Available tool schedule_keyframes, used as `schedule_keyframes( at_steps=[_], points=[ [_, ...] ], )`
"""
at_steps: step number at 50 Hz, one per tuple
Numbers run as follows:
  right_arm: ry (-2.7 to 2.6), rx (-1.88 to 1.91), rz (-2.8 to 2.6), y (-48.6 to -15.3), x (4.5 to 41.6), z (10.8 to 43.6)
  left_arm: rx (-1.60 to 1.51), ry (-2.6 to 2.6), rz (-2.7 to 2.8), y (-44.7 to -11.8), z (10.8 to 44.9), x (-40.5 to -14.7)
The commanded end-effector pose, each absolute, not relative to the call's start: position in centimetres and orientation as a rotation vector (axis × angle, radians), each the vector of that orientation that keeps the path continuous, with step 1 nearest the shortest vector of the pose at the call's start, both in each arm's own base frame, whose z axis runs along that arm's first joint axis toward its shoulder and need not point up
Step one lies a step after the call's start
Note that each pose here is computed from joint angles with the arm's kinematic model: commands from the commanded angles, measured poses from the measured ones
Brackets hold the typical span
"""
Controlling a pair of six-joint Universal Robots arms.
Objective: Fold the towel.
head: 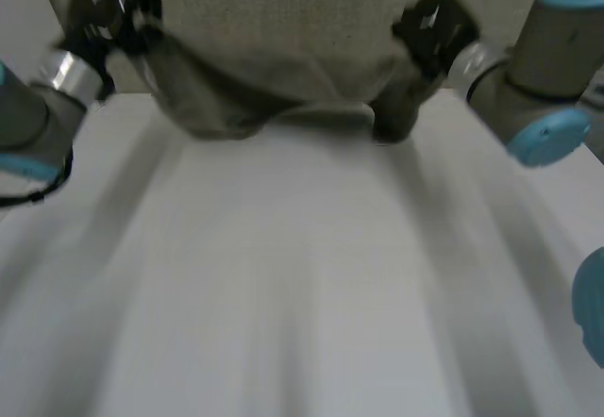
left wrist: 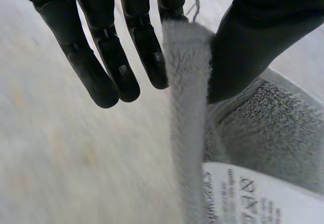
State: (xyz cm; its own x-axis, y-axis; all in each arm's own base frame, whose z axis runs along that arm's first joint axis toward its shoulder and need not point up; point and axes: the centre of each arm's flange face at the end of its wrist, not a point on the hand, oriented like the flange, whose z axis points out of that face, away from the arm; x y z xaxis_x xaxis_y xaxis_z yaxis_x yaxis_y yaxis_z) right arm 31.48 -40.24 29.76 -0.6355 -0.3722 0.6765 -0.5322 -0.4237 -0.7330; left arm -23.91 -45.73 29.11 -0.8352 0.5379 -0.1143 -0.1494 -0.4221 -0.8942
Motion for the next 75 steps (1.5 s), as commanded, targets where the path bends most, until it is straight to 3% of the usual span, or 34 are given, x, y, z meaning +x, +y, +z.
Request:
schedule_keyframes(
  at_steps=[1, 4, 10, 15, 18, 23, 36, 45, 51, 58, 62, 64, 66, 67, 69, 70, 72, 75],
  points=[
    [-1.813, 1.573, 1.856, -39.6, 31.0, 19.2, -0.817, -1.620, 2.105, -43.5, 18.5, -23.8],
    [-1.836, 1.648, 1.737, -38.9, 30.4, 16.8, -0.910, -1.682, 2.083, -42.6, 16.4, -23.5],
    [-1.849, 1.649, 1.731, -37.9, 30.1, 17.9, -0.938, -1.774, 2.087, -42.3, 15.9, -21.2],
    [-1.855, 1.530, 1.872, -36.3, 29.0, 23.9, -0.898, -1.779, 2.142, -42.0, 19.7, -19.5],
    [-1.863, 1.486, 1.897, -36.3, 28.4, 25.1, -0.882, -1.778, 2.157, -41.9, 20.6, -18.9],
    [-1.862, 1.337, 1.989, -35.4, 26.3, 29.7, -0.786, -1.759, 2.223, -41.0, 24.3, -16.8],
    [-1.969, 1.120, 2.063, -31.6, 21.9, 36.0, -0.487, -1.616, 2.292, -36.2, 32.2, -13.1],
    [-2.011, 1.099, 2.009, -31.1, 20.9, 36.2, -0.473, -1.564, 2.290, -34.0, 33.5, -13.7],
    [-2.119, 1.157, 1.907, -30.5, 21.3, 34.7, -0.485, -1.579, 2.247, -33.8, 32.7, -14.7],
    [-2.101, 1.299, 1.783, -32.3, 22.4, 31.6, -0.532, -1.628, 2.105, -36.7, 28.8, -18.0],
    [-1.988, 1.291, 1.827, -34.0, 23.6, 32.3, -0.596, -1.589, 2.155, -38.6, 29.1, -19.3],
    [-1.887, 1.248, 1.911, -35.0, 24.6, 33.6, -0.628, -1.544, 2.212, -39.5, 30.1, -20.1],
    [-1.602, 1.063, 2.187, -35.7, 26.5, 39.1, -0.626, -1.413, 2.383, -40.4, 34.1, -21.3],
    [-1.601, 1.062, 2.189, -35.7, 26.5, 39.2, -0.625, -1.412, 2.384, -40.4, 34.1, -21.3],
    [-1.417, 0.847, 2.421, -35.4, 26.5, 43.8, -0.514, -1.286, 2.532, -40.6, 38.5, -21.3],
    [-1.417, 0.846, 2.422, -35.4, 26.5, 43.8, -0.513, -1.285, 2.532, -40.6, 38.5, -21.3],
    [-1.281, 0.755, 2.573, -33.8, 25.9, 47.6, -0.413, -1.178, 2.601, -40.6, 41.7, -20.4],
    [-1.283, 0.796, 2.578, -33.3, 25.9, 47.9, -0.384, -1.131, 2.596, -40.4, 42.8, -20.2]
  ],
)
